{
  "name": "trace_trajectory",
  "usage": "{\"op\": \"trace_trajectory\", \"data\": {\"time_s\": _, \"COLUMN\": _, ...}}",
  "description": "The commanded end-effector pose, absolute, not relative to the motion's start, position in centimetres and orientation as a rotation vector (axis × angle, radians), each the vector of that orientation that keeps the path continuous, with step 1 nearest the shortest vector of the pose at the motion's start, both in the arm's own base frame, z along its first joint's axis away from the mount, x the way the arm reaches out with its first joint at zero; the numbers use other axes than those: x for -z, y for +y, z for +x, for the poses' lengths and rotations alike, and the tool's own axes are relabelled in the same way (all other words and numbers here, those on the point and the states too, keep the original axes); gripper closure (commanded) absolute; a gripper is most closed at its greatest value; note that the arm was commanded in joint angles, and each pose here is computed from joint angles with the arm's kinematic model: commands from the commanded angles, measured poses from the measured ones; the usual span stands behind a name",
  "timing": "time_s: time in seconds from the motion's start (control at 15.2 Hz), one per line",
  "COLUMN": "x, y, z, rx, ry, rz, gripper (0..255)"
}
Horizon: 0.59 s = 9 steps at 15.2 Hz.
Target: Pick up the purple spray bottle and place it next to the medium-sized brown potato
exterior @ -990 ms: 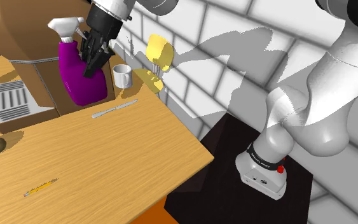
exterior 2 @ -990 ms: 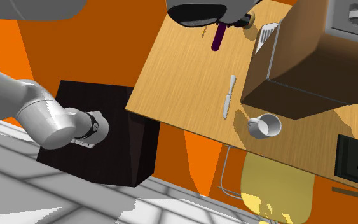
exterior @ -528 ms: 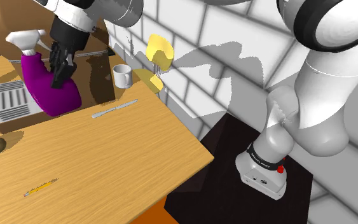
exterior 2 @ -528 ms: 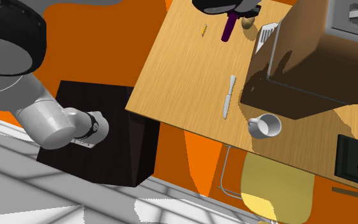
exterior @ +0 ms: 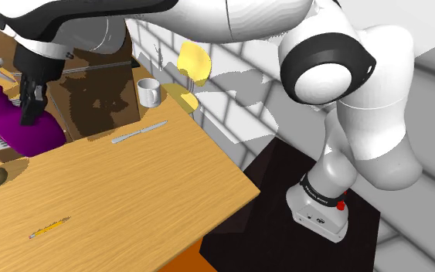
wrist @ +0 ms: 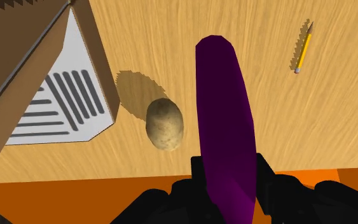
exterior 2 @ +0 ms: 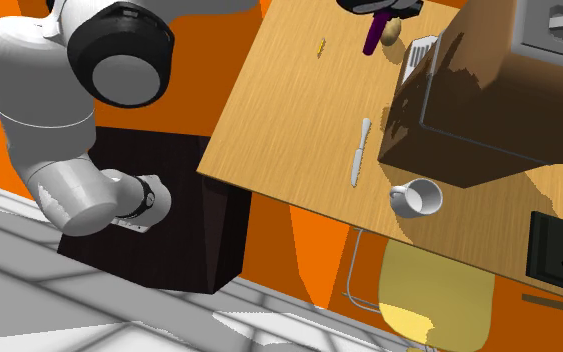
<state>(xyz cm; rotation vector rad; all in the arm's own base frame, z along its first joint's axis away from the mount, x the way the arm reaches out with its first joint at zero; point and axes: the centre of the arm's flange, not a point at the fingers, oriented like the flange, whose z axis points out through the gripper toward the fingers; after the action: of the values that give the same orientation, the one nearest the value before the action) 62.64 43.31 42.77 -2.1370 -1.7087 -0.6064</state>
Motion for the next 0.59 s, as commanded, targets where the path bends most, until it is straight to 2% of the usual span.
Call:
{"op": "trace_trajectory", "data": {"time_s": 0.0, "x": -41.7, "y": 44.0, "z": 63.0, "rx": 0.607, "ry": -1.708, "rz": -2.137, "gripper": 255}}
{"op": "trace_trajectory", "data": {"time_s": 0.53, "x": -37.5, "y": 44.0, "z": 63.0, "rx": 0.607, "ry": -1.708, "rz": -2.137, "gripper": 255}}
